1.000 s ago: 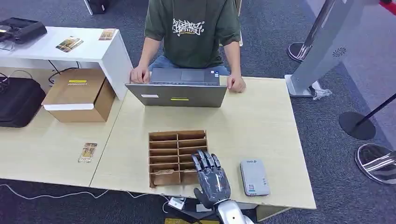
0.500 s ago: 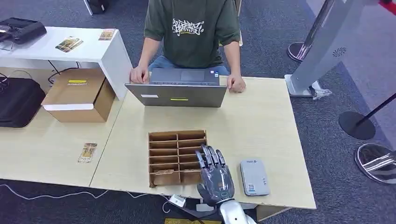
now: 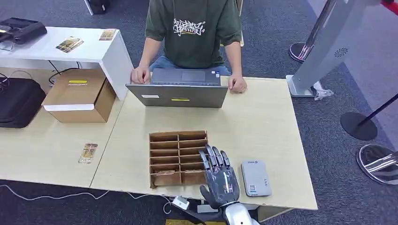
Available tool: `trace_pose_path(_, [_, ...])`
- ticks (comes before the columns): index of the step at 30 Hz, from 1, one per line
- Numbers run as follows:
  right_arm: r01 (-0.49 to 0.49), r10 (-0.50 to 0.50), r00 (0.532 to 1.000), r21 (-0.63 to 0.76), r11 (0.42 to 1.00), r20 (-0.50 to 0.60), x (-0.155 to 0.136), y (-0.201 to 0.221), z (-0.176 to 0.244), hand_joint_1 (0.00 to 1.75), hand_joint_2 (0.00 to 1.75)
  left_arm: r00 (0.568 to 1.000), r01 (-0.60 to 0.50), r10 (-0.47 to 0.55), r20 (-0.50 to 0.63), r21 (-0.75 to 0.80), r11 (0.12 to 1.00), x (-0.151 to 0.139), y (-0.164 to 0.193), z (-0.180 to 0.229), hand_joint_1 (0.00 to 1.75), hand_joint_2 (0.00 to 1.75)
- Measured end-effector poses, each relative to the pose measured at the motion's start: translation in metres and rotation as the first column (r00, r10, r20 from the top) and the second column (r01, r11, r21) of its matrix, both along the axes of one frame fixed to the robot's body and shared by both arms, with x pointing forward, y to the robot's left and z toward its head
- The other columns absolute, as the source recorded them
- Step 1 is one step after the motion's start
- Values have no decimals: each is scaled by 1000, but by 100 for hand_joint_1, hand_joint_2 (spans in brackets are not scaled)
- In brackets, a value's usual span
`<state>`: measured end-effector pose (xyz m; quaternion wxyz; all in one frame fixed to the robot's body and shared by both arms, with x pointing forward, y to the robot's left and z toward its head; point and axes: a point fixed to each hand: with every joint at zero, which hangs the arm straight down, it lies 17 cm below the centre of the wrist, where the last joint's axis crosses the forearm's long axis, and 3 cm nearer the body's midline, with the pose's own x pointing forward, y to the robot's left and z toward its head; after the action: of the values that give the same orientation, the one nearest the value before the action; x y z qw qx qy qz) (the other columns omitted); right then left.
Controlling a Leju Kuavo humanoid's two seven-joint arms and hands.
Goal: Pass the card to the sensor for recognition and then transmit it.
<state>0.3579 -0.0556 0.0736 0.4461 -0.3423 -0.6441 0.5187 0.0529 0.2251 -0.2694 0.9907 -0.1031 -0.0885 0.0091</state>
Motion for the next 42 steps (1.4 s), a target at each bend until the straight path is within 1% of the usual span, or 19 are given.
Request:
trace_pose_path(3, [-9,9,1000,-8,1000,2,0,1,-2,0,175,1000,0,0,0,-1,1000,0,0,0,0,0])
trace_pose_path(5, [-9,9,1000,-36,999,5,1,1,-6,0,175,1000,1,-1,0,-2,1000,0,0,0,0,0])
trace_pose_path(8, [2,-3,1000,-67,998,-6,3,-1,-15,0,175,1000,3,-3,0,-3,1000,0,0,0,0,0])
trace_pose_path(13, [16,-17,1000,-79,997,-21,4,-3,-21,0,175,1000,-2,2,1,-3,1000,0,0,0,0,0])
trace_pose_path(26, [9,-11,999,-87,996,-32,3,-1,-26,0,175,1000,-13,13,-2,-16,1000,-2,-2,1,0,0])
trace_pose_path(42, [-19,18,1000,-77,997,-19,2,4,-22,0,175,1000,-21,21,-3,-19,1000,-4,-2,1,0,0])
